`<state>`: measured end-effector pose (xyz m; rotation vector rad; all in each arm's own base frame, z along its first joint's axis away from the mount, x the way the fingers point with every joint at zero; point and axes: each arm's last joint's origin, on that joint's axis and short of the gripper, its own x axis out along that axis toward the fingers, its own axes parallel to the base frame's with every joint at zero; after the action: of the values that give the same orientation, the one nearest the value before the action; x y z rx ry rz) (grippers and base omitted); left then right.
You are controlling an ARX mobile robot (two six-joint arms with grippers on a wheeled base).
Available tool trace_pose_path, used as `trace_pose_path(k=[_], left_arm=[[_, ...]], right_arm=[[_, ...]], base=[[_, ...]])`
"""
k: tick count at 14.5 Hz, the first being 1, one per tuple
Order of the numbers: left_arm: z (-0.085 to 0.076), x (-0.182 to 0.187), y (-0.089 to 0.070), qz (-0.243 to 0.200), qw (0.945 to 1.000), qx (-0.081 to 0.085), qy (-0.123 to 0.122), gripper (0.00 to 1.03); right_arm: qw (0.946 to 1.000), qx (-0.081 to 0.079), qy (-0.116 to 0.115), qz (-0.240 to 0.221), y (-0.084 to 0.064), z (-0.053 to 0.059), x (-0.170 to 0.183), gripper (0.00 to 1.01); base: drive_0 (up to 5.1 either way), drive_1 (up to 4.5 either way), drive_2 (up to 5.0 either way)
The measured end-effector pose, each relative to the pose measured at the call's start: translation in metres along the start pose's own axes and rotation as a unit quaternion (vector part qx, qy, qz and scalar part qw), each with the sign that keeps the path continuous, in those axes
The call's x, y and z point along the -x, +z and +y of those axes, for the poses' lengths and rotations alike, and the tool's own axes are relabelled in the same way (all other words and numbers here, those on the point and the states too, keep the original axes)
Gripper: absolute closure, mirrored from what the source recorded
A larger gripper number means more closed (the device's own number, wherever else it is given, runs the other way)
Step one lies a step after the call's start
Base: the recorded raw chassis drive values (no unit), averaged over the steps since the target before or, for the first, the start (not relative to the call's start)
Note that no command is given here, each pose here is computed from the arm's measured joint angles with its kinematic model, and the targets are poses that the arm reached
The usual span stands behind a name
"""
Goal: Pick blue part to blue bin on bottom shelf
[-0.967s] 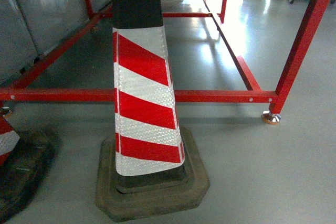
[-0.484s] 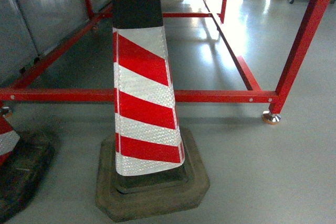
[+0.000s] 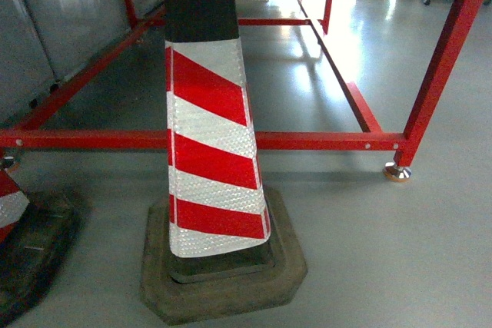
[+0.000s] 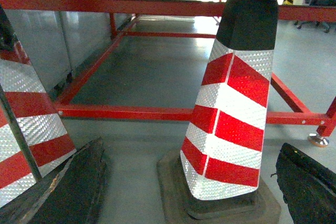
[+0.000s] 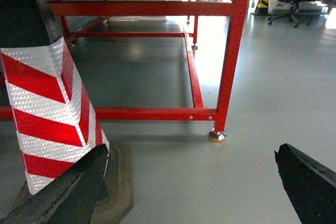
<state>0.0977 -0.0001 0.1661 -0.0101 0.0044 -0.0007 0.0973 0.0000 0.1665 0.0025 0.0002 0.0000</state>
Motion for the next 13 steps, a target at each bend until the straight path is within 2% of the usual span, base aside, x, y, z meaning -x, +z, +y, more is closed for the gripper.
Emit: trace_pose_path(k=[13], left_arm=[[0.0, 0.0, 0.0, 0.0, 1.0, 0.0, 0.001, 0.05]], right_arm=[[1.0, 0.0, 0.0, -0.001, 0.0001, 0.0, 0.0, 0.03]], base=[[0.0, 0.0, 0.0]])
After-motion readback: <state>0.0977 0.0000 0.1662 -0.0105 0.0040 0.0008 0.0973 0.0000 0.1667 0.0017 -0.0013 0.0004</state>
